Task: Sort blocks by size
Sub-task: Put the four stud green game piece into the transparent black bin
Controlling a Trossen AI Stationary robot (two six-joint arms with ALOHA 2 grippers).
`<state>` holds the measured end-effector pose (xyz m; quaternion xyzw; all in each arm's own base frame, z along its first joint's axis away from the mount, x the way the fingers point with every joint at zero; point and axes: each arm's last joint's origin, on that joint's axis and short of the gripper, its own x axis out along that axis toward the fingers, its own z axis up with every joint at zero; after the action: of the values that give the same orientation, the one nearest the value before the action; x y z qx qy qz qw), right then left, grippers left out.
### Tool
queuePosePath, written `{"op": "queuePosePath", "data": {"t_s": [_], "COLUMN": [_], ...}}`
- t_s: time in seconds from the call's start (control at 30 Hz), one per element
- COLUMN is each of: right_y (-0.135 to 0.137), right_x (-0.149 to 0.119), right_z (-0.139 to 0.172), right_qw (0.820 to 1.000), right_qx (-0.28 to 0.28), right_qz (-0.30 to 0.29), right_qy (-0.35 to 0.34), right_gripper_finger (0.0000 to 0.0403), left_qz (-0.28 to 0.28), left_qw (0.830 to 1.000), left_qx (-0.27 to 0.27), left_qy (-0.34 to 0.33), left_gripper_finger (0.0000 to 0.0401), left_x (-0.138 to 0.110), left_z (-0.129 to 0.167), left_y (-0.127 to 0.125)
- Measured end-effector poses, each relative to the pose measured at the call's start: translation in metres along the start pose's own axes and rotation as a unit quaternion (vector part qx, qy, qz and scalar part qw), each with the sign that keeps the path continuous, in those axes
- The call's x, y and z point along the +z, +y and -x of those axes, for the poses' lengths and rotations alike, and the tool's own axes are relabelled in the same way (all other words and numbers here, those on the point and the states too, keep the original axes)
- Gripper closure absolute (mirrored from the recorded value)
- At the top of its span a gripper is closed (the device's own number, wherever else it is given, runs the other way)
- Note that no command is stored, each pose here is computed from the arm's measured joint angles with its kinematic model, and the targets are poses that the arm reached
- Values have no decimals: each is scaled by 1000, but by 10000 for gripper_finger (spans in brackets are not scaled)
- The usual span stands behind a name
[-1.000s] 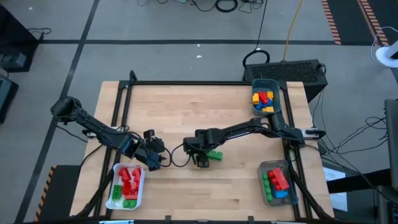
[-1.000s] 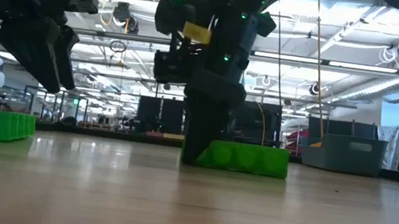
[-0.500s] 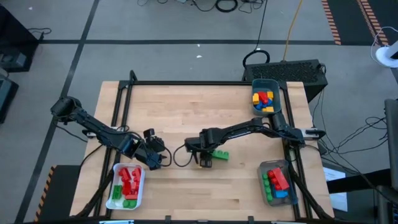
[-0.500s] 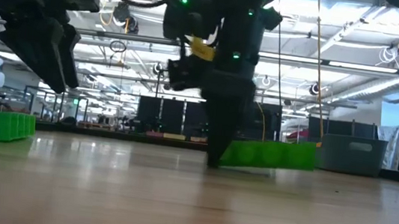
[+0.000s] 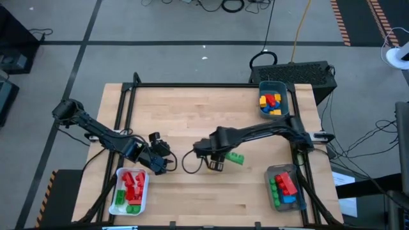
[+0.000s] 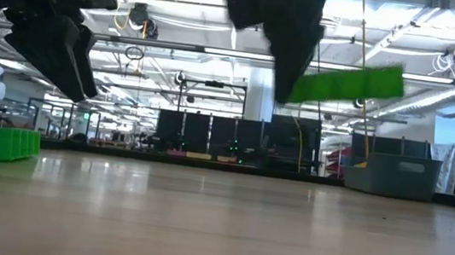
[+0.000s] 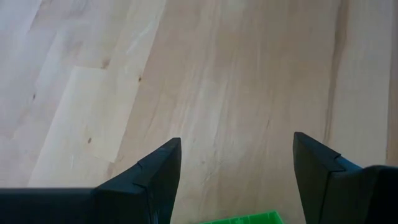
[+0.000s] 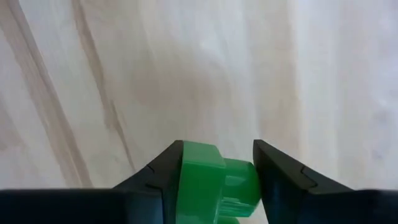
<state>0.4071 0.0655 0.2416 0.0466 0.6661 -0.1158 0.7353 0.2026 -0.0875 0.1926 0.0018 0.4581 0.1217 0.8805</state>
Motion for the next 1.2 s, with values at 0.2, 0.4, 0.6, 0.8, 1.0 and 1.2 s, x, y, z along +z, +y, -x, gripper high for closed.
{"op": "queuePosePath", "data": {"t_s": [0.2, 0.4, 0.6, 0.8, 1.0, 1.2], "right_y": [4, 17, 46, 67, 80, 84], "right_x": [-36, -85, -125, -168, -199, -218], "right_z": [56, 100, 108, 90, 62, 45], "right_qw": [996, 983, 973, 955, 931, 904], "right_qx": [-38, -51, -32, -55, -98, -138], "right_qz": [-78, -169, -223, -290, -350, -400], "right_qy": [-34, -41, -48, -12, 42, 53], "right_gripper_finger": [246, 249, 248, 245, 245, 243], "left_qz": [-9, -12, -12, -11, -18, -10], "left_qw": [1000, 1000, 1000, 1000, 1000, 1000], "left_qx": [-8, -9, -4, -3, -1, -1], "left_qy": [0, -10, -15, -15, -20, -26], "left_gripper_finger": [183, 182, 182, 182, 182, 182], "left_x": [-3, -5, -5, -5, -5, -1], "left_z": [3, 6, 6, 6, 6, 5], "left_y": [-5, -10, -11, -11, -11, -9]}}
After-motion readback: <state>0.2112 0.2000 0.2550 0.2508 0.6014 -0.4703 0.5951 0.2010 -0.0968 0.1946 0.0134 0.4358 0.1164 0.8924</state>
